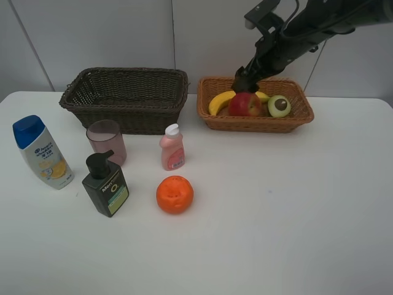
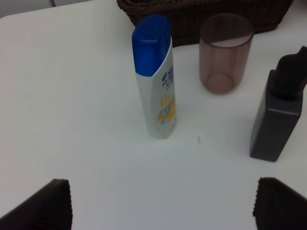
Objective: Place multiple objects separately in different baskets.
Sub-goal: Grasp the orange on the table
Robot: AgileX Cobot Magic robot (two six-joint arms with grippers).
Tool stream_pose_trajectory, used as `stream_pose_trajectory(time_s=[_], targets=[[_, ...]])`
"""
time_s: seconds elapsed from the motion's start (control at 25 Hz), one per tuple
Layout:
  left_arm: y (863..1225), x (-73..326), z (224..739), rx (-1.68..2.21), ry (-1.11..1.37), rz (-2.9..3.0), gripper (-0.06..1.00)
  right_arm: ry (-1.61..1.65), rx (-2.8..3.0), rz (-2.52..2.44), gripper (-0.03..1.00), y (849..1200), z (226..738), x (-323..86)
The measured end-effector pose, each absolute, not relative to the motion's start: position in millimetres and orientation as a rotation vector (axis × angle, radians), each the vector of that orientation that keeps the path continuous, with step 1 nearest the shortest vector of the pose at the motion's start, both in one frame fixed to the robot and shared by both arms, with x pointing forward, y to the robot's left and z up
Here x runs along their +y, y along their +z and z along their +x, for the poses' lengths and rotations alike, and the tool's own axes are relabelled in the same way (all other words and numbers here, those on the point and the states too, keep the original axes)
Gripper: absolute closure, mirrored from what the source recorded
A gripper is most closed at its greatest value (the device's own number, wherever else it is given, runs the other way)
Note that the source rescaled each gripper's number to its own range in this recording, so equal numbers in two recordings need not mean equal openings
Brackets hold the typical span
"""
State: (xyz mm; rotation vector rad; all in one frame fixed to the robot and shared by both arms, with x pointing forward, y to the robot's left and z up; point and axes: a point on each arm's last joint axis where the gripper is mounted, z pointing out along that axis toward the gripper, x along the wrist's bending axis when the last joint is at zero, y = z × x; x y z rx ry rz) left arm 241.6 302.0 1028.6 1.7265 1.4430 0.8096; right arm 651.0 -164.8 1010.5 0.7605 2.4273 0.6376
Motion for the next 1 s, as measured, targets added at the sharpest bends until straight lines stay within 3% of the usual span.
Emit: stream_pose_trajectory(time_s=[0.4, 1.0], targets=[[1028.6, 302.0, 241.6, 1.443, 0.81, 1.727, -0.06, 0.639, 2.554, 0.793, -0.03, 1034.8, 619.6, -148.1], [1028.6, 302.0, 241.6, 1.443, 0.81, 1.727, -0.06, 0.558, 2.723, 1.045, -0.03, 1010.0, 546.0, -88.6]])
